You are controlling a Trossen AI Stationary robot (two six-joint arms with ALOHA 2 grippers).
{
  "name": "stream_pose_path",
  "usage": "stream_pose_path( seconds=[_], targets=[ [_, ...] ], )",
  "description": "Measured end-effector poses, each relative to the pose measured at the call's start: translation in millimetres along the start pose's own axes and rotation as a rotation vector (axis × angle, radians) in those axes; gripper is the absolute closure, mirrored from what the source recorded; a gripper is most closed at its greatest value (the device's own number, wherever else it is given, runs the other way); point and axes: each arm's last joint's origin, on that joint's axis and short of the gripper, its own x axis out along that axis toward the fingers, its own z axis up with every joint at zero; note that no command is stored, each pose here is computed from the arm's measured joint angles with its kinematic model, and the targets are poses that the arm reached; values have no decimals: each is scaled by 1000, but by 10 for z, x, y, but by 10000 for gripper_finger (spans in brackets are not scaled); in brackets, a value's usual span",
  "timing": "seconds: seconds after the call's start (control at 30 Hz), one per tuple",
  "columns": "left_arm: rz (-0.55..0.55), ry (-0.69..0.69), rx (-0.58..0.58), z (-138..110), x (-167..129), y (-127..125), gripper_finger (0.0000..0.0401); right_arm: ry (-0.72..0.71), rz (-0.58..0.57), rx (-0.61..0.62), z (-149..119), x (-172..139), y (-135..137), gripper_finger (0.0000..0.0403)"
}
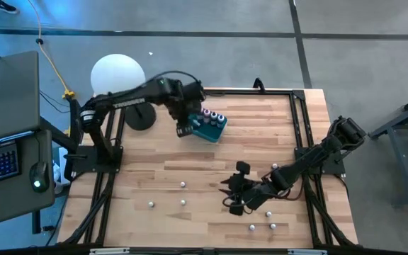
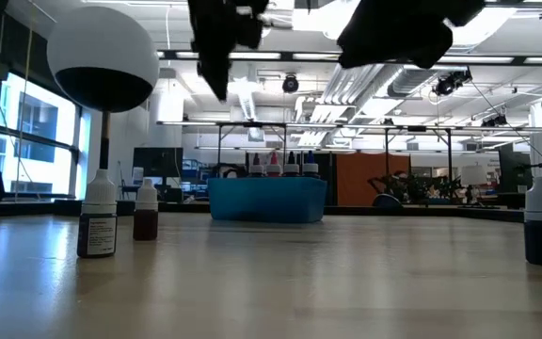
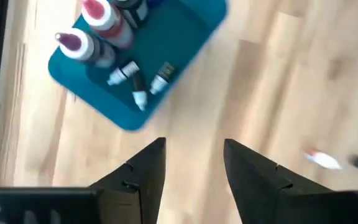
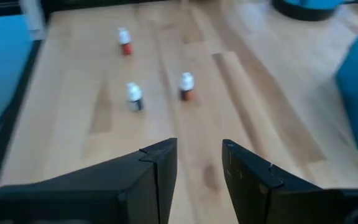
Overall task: Pick & Place food coloring
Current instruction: Put the black food coloring bottle into the blue bin
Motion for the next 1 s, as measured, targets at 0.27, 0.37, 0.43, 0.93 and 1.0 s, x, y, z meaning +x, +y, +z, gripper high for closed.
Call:
stream_pose_path(
  seconds=[0.27,0.37,0.43,0.93,1.0],
  targets=[
    [-78,-185,148,-677,-769,-531,245,113,-105,122,-99,36,-150,284],
    [-133,-283,189,-965,-623,-739,245,119,-116,137,-98,46,-173,284],
    [-163,-304,185,-1262,-456,-817,245,129,-110,97,-91,59,-190,284],
    [-261,-420,95,-1972,420,-945,245,177,-191,-292,-40,135,-399,284],
    [-256,-420,93,-1967,429,-947,245,287,-114,-295,-74,106,-458,284]
  ],
)
